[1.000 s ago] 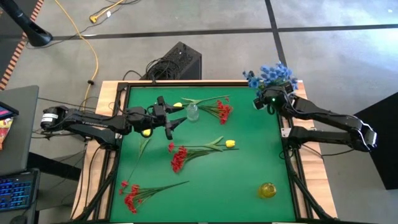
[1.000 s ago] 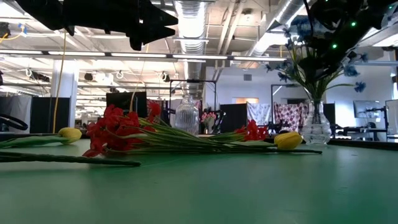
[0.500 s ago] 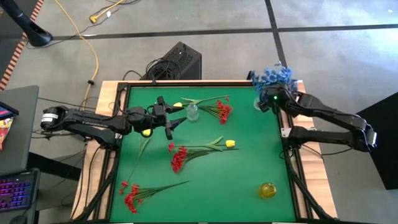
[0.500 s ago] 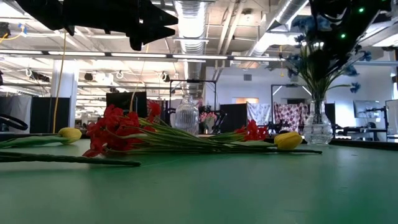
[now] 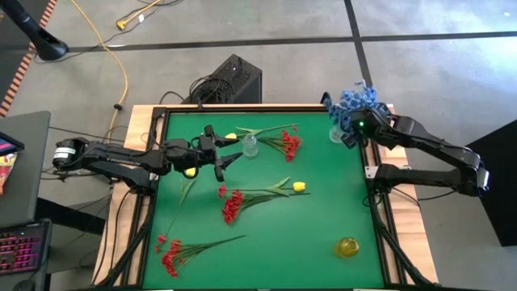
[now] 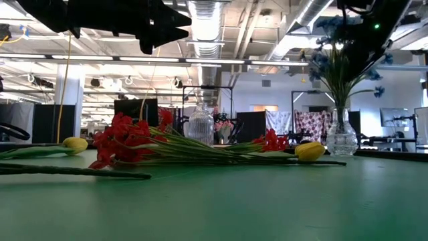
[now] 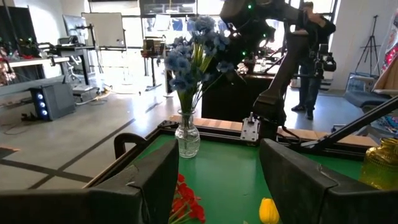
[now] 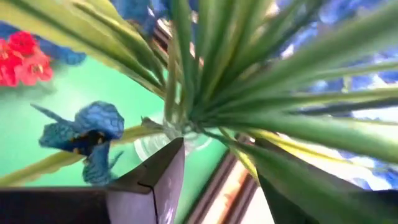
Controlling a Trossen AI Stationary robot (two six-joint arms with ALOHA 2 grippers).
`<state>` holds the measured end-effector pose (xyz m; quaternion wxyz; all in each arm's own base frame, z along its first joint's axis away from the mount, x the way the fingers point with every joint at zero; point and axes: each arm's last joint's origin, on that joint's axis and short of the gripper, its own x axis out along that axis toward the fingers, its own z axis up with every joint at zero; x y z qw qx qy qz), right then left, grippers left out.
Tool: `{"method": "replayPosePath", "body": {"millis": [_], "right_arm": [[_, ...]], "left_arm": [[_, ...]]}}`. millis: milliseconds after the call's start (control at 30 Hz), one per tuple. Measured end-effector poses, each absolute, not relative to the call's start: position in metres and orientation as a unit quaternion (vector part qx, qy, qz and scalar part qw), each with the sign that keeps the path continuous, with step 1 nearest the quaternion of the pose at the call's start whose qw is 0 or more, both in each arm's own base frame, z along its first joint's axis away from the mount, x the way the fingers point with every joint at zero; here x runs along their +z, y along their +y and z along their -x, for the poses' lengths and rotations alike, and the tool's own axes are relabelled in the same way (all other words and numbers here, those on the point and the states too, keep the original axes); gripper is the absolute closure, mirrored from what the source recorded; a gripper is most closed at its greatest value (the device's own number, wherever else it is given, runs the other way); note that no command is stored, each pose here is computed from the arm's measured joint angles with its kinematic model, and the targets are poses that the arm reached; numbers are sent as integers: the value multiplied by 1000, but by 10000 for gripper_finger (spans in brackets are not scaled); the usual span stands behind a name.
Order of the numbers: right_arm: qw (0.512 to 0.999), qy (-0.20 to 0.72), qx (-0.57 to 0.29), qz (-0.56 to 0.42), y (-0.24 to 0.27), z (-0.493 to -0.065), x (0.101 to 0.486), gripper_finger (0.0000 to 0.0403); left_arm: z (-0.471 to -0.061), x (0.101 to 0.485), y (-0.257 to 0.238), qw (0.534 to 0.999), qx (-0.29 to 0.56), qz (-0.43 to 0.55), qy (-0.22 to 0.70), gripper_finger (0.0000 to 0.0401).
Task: Sort flowers into vase by color
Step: Put the blue flowers into the right transparent vase, then put the bottom left yellow tulip into the left transparent vase
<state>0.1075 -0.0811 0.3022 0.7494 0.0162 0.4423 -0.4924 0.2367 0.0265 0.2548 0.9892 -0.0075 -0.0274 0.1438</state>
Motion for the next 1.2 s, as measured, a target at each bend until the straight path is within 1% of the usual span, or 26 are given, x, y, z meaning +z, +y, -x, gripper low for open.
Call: {"method": "replayPosePath", "body": {"millis": [300,467,667,767,900,1000,1200], "right_arm": [[746,443,-497,-8,-84,-111,323,182],[735,488,-470,12,-81,-107,333,182],[698,587,-406,60,-78,-102,329,182],[676,633,-371,69,-77,-102,324,182],[640,679,-350,78,-78,-102,319,182],[621,694,-353,88,-80,-104,317,182],[613,699,-356,94,-81,-105,316,182]], "left_arm": [[-237,255,26,989,143,7,-28,189],[-237,255,26,989,142,7,-27,189],[-237,255,26,989,142,6,-25,189],[-237,254,26,990,138,6,-25,189],[-237,254,26,990,137,6,-25,189],[-237,254,26,990,137,5,-25,189],[-237,254,26,990,137,5,-25,189]]}}
